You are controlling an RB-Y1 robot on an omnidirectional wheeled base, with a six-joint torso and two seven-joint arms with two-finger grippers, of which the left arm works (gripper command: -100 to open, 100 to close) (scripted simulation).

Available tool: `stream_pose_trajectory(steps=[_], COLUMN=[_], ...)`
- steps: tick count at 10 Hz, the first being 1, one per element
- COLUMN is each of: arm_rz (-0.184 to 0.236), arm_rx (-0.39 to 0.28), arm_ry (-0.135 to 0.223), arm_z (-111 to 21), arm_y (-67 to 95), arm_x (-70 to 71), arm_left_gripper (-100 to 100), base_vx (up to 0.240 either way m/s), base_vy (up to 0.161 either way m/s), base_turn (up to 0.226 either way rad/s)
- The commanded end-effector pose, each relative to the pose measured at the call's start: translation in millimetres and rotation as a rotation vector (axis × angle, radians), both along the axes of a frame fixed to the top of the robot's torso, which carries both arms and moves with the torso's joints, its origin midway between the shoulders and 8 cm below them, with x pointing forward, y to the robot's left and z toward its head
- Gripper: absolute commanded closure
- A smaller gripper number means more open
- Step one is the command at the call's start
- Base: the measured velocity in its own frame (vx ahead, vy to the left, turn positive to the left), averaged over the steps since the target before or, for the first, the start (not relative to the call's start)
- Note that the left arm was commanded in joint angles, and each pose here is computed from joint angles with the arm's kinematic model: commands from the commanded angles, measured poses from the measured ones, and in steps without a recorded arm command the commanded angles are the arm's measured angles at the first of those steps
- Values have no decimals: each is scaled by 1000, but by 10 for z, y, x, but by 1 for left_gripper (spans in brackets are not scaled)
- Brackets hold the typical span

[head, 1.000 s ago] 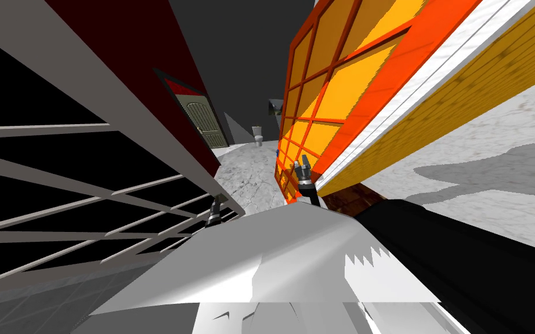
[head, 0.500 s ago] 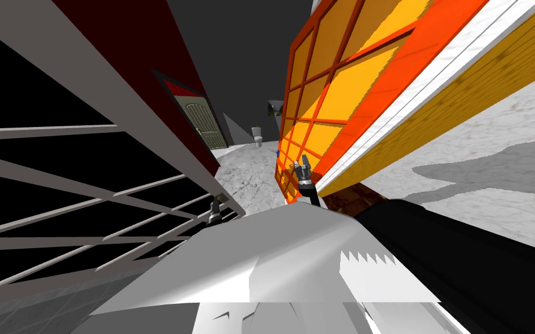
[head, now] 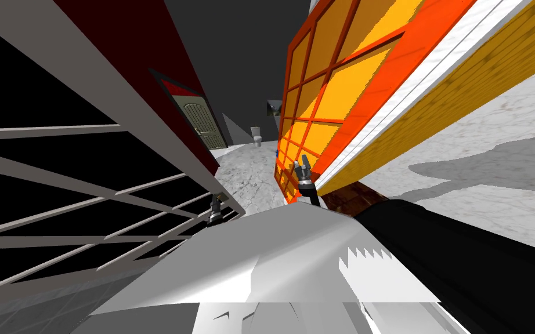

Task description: Push the door open

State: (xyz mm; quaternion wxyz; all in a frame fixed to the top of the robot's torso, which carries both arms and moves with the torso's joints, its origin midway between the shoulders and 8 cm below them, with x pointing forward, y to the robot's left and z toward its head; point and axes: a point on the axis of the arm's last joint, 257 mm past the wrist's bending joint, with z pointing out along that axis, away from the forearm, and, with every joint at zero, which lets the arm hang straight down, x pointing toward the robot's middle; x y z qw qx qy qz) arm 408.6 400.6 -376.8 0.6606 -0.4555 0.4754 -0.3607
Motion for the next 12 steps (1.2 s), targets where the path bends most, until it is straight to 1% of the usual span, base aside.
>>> stream_pose_trajectory(steps=[1,3,4,6,7,9,10,12], arm_rz=[-1,-1,-2,-1,-2,0,-1,2], arm_rx=[-62,-136,-144,-226,-234,-320,-333,-418], arm_ry=[-12,-30,-32,-53,-55,-77,-81,-104], arm_z=[-16,-24,-24,-34,-34,-44,-44,-55], arm_y=[-19,-40,-40,-63,-63,-89,-89,-118], arm_x=[0,10,10,21,21,34,34,46], arm_left_gripper=[-100,-100,-100,-100,-100,-100,-100,-100], base_vx=[-42,-40,-30,-33,-29,-37,-33,-41], base_vy=[-3,7,9,8,3,5,4,9], base_turn=[-26,-25,-11,-27,-12,-30,-12,-32])
